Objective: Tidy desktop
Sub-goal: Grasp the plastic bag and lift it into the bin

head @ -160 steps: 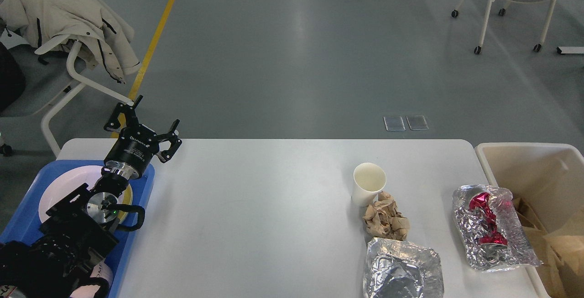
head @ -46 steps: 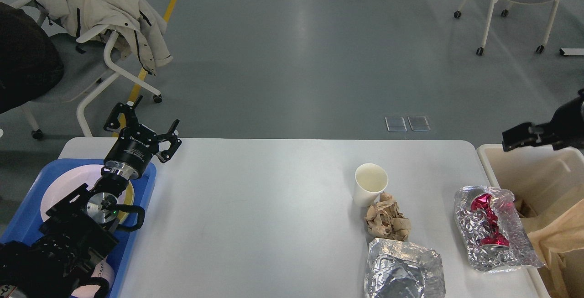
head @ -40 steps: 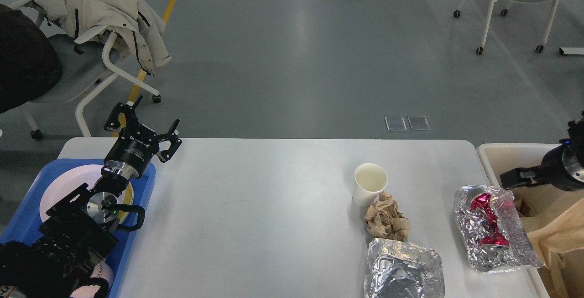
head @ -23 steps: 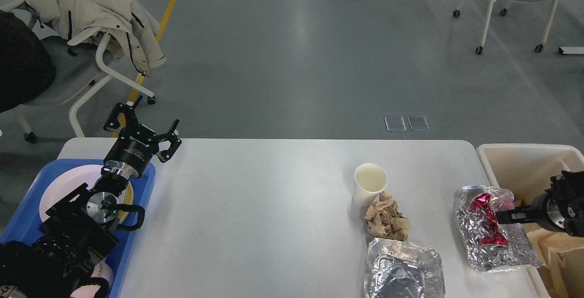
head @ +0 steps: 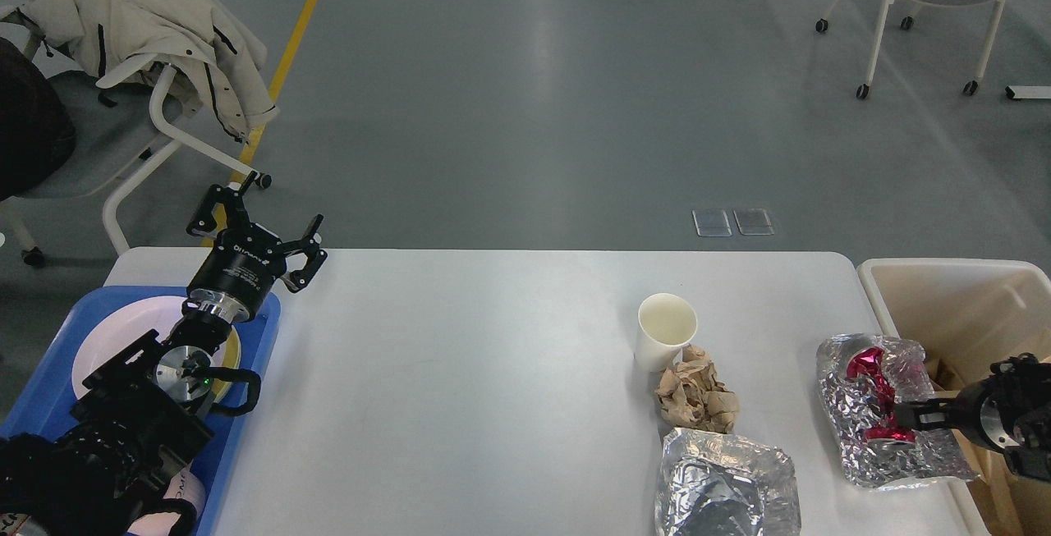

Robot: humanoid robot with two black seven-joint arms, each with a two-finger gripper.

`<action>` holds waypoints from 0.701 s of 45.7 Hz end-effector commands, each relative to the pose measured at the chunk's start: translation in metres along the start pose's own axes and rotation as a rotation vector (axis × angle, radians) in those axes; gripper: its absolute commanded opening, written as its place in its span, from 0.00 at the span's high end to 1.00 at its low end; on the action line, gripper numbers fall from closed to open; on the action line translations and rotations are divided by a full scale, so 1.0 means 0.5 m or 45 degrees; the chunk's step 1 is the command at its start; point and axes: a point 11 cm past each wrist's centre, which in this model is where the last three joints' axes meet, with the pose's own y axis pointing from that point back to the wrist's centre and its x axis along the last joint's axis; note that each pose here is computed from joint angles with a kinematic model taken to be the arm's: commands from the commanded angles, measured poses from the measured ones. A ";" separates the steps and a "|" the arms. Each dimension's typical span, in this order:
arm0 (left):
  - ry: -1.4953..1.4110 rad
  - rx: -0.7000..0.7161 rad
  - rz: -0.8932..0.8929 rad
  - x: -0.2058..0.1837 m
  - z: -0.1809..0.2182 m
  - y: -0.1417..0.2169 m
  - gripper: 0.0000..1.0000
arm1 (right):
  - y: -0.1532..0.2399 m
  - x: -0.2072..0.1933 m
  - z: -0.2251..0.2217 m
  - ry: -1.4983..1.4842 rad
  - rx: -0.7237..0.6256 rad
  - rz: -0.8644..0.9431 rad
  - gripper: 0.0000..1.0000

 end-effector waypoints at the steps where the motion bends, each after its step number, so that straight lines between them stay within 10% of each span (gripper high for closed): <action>1: -0.001 0.001 0.001 0.000 0.000 0.000 0.00 | -0.010 -0.015 -0.011 -0.002 0.005 0.007 0.13; 12: 0.001 -0.001 0.000 0.000 0.000 0.000 0.00 | -0.028 -0.027 -0.030 -0.047 0.016 0.039 0.62; 15: 0.000 0.001 -0.001 0.000 0.000 0.000 0.00 | -0.028 -0.027 -0.033 -0.065 0.023 0.039 1.00; 32: 0.000 -0.001 0.002 0.000 0.000 0.000 0.00 | -0.026 -0.001 -0.048 -0.179 0.055 0.080 1.00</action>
